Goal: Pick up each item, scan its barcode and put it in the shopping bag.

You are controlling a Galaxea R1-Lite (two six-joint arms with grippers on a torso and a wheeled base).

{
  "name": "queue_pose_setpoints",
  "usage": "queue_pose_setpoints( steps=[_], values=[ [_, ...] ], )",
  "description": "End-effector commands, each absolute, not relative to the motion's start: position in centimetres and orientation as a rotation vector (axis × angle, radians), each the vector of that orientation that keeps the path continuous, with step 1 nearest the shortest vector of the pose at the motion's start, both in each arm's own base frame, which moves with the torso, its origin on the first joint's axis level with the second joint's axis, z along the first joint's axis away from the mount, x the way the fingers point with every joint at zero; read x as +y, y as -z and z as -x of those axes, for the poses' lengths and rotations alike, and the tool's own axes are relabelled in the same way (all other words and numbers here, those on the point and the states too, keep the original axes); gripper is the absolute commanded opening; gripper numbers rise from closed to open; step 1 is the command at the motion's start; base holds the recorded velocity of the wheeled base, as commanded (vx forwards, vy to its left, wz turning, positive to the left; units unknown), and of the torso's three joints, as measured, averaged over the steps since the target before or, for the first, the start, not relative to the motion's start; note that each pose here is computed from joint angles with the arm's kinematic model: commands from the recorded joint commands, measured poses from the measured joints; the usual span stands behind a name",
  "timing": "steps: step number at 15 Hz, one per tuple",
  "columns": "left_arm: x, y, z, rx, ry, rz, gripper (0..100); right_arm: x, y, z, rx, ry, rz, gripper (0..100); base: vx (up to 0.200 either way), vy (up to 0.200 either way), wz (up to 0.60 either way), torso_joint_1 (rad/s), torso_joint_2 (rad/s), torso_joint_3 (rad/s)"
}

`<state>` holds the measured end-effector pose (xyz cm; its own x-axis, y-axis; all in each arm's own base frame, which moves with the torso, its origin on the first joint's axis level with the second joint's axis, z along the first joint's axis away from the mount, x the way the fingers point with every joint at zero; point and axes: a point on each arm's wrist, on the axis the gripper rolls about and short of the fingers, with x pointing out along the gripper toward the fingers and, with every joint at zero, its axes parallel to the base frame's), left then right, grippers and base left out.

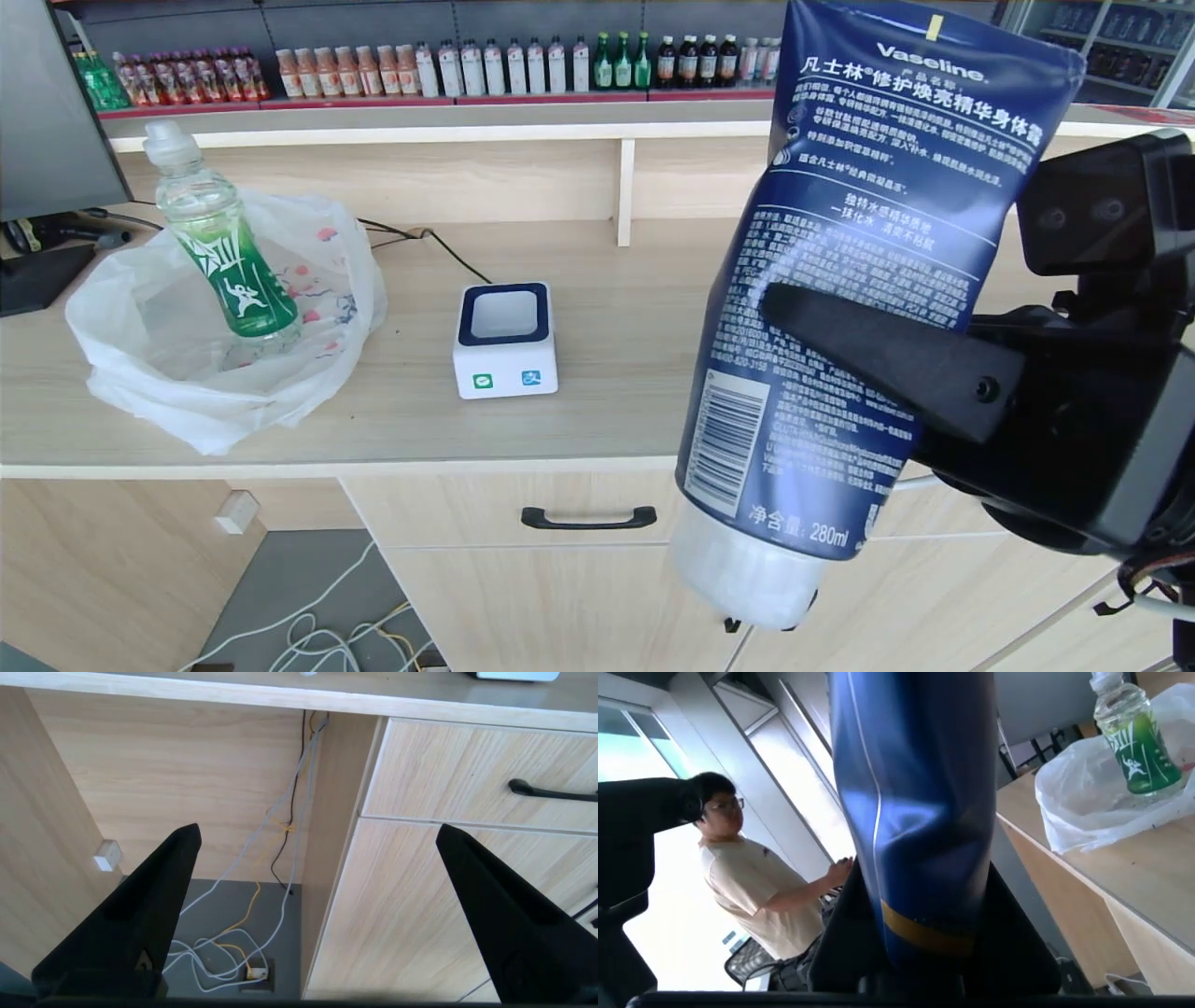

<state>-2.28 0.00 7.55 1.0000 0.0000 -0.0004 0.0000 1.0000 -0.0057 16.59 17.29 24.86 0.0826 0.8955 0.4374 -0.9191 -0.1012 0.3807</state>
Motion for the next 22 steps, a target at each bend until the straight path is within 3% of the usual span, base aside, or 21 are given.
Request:
queue_pose_setpoints(
  steps=[1, 10, 15, 19, 22],
  values=[
    [0.0, -7.5, 2.3, 0.000, 0.000, 0.006, 100, 17.3, -24.9, -16.6, -0.049, -1.526, -0.683, 0, 0.000, 0.000, 0.00, 0.000, 0.00, 0.000],
    [0.0, -7.5, 2.3, 0.000, 0.000, 0.006, 100, 17.4, -25.0, -16.6, -0.053, -1.529, -0.681, 0, 0.000, 0.000, 0.00, 0.000, 0.00, 0.000],
    [0.0, -7.5, 2.3, 0.000, 0.000, 0.006, 100, 17.1, -24.3, -16.5, -0.167, -1.490, -0.532, 0, 0.000, 0.000, 0.00, 0.000, 0.00, 0.000],
    [0.0, -7.5, 2.3, 0.000, 0.000, 0.006, 100, 15.7, -23.8, -17.4, -0.327, -1.367, -0.324, 0, 0.000, 0.000, 0.00, 0.000, 0.00, 0.000],
    [0.0, -7.5, 2.3, 0.000, 0.000, 0.006, 100, 15.1, -22.8, -16.9, -0.349, -1.209, -0.295, 0, 0.000, 0.000, 0.00, 0.000, 0.00, 0.000]
  ],
)
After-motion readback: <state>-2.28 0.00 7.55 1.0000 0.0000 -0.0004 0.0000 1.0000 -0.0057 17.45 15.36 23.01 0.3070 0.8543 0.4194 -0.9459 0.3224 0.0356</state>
